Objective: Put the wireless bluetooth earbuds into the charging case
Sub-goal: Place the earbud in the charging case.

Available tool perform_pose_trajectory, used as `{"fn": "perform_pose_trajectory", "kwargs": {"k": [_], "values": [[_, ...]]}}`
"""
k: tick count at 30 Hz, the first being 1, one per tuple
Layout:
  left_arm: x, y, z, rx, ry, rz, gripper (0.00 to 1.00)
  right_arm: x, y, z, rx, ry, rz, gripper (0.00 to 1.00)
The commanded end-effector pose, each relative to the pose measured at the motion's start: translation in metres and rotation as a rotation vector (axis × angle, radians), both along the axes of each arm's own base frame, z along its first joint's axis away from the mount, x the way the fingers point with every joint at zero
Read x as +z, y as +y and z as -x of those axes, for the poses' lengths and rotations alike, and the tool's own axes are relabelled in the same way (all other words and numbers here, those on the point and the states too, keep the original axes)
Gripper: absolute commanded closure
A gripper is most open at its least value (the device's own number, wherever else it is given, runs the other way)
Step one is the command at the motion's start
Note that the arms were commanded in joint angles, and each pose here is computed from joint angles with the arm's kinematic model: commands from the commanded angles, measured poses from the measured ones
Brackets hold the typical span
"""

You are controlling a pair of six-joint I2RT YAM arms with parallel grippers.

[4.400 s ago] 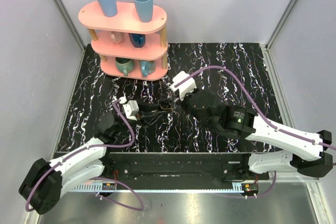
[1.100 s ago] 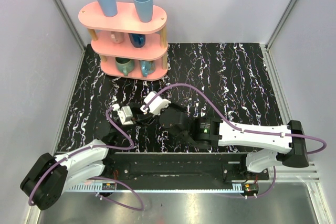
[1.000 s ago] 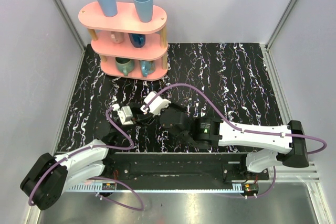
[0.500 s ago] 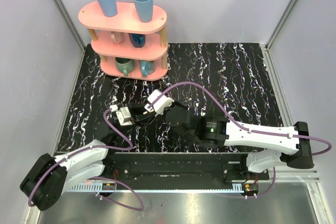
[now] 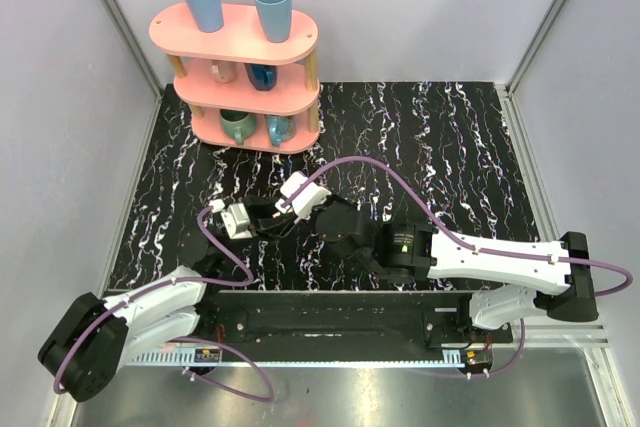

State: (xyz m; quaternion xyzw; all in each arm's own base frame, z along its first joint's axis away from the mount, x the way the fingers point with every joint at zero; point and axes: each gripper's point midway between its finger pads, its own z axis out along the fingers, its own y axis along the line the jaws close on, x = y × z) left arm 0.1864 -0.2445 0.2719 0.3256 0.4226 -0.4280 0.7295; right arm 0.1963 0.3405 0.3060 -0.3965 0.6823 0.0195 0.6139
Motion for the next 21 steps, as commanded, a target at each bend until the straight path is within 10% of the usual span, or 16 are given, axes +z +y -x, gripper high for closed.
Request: {"fn": "perform_pose_trajectory", "kwargs": {"k": [1,21], "values": [[0.028,0.008,0.005,0.020,-0.090,0.072,1.00,0.012,0.008,0.011,0.069,0.031,-0.088,1.00],[0.031,0.008,0.001,0.036,-0.084,0.080,1.00,-0.010,0.018,0.024,0.144,0.112,-0.037,0.90]]}}
